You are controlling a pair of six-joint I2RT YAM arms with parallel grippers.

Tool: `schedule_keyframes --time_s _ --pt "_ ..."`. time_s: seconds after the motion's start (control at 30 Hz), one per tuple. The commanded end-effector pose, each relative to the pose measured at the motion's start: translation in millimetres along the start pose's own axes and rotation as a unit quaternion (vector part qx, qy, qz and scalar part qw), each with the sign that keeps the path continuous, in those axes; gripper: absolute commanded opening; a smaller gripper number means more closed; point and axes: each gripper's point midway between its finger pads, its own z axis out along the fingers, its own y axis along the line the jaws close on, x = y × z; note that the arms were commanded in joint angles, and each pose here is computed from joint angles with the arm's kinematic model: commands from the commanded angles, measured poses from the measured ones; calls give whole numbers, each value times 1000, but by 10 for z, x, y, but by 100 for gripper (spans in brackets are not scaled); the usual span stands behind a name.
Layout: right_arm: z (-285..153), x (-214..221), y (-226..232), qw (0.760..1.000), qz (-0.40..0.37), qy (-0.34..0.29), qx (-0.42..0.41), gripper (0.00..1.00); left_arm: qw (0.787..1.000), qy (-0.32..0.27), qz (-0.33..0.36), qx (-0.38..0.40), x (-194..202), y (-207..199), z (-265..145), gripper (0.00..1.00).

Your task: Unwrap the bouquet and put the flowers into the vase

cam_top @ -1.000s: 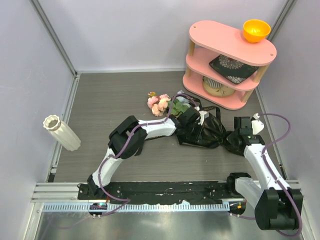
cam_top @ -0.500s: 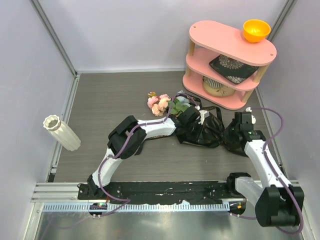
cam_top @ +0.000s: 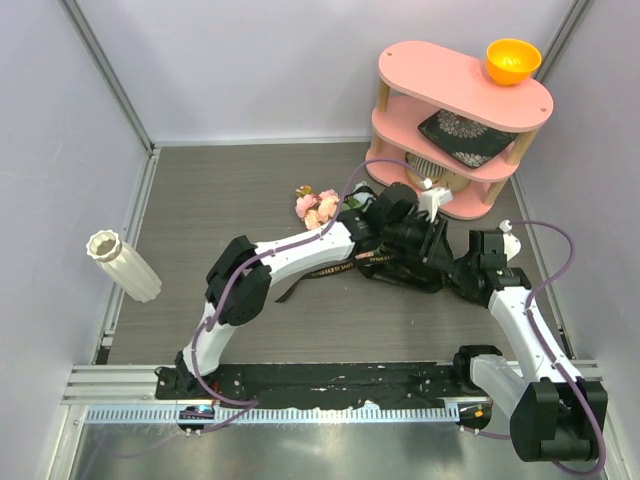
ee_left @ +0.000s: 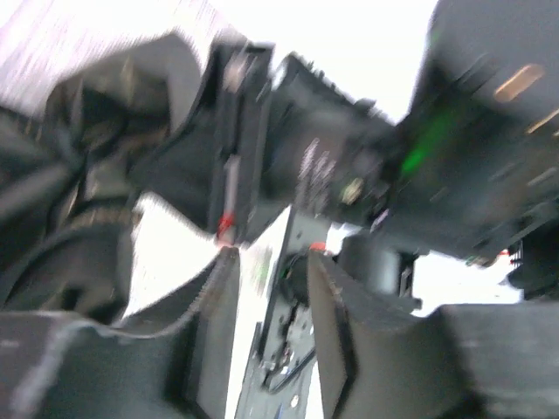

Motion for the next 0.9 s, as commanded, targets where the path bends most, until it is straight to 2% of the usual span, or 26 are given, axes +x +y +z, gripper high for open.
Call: schedule_keyframes --time_s 0.0,0.13,0.23,0.4,0.67,0.87 --pt "15 -48 12 1000 14 -11 3 13 998 -26 3 64 -382 -253 150 35" --pt "-39 -108 48 1000 2 -19 -6 17 999 -25 -28 40 -444 165 384 23" --pt "-37 -68 62 1000 -2 -10 -12 17 998 -26 -47 23 -468 413 379 16" --pt "3 51 25 1000 14 6 -10 8 998 -16 -55 -6 -388 696 400 9" --pt "110 110 -4 1000 -6 19 -3 7 997 8 -70 -40 -190 1016 528 6" --pt "136 54 -39 1000 -11 1 6 20 996 12 -68 -59 -152 1132 520 5"
